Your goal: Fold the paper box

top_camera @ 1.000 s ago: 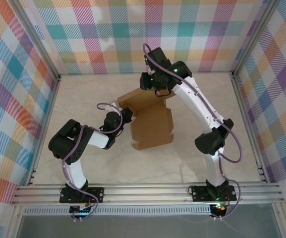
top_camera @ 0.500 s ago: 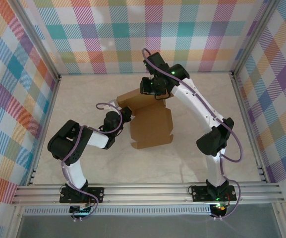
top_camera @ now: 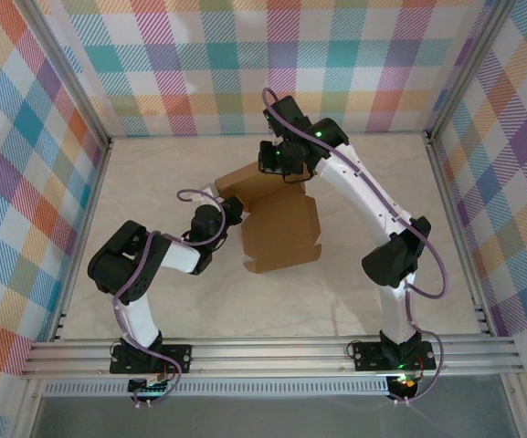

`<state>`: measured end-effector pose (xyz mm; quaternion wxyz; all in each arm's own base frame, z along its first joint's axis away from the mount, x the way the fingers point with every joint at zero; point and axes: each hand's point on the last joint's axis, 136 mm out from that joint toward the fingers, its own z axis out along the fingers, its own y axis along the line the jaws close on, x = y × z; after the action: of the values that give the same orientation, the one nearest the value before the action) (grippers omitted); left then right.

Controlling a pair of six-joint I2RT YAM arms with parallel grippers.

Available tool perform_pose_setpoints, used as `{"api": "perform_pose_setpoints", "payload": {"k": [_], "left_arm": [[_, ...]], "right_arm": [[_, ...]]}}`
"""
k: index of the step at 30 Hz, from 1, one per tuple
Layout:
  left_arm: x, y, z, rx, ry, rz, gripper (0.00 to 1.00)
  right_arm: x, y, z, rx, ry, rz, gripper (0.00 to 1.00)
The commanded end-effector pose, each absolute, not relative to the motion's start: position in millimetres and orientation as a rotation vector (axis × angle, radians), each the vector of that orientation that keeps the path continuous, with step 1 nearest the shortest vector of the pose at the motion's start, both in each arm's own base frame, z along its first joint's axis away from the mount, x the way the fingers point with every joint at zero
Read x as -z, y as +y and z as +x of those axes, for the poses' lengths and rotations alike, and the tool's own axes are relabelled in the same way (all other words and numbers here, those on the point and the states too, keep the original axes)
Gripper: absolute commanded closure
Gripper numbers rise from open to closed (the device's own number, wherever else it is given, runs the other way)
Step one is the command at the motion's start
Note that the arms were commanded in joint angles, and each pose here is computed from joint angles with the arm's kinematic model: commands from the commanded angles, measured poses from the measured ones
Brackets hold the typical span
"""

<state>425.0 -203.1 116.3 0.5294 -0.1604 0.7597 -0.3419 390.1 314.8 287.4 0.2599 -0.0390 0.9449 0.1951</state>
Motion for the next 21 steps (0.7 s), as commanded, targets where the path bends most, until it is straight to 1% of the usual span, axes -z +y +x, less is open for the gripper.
{"api": "perform_pose_setpoints", "payload": {"k": [1, 3, 4, 5, 6, 8, 12, 17, 19, 21], "left_arm": [[-144, -211, 426, 0.872, 1.725, -0.356, 0.87], [-145, -211, 426, 0.872, 1.725, -0.357, 0.87], [-145, -210, 426, 0.873, 1.726, -0.358, 0.87], [-146, -211, 426, 0.872, 1.728, -0.358, 0.87], [-145, -211, 426, 0.873, 1.730, -0.359, 0.87], [-146, -212, 426, 0.878, 1.737, -0.355, 0.88], [-143, -217, 427, 0.877, 1.781, -0.340, 0.91], [-137, -221, 425, 0.847, 1.888, -0.319, 0.93], [-136, -220, 424, 0.844, 1.919, -0.313, 0.94], [-136, -220, 422, 0.848, 1.956, -0.301, 0.98]], "right_arm": [[-303, 309, 385, -0.545, 2.532, -0.101, 0.73], [-303, 309, 385, -0.548, 2.531, -0.104, 0.84], [-304, 310, 385, -0.553, 2.530, -0.104, 0.87], [-305, 310, 385, -0.557, 2.526, -0.105, 0.87], [-306, 310, 384, -0.563, 2.522, -0.107, 0.83], [-313, 311, 382, -0.589, 2.506, -0.118, 0.65], [-337, 311, 370, -0.676, 2.445, -0.141, 0.46], [-370, 285, 352, -0.674, 2.310, -0.157, 0.32], [-382, 264, 346, -0.643, 2.249, -0.144, 0.31], [-390, 230, 344, -0.617, 2.191, -0.086, 0.31]]}}
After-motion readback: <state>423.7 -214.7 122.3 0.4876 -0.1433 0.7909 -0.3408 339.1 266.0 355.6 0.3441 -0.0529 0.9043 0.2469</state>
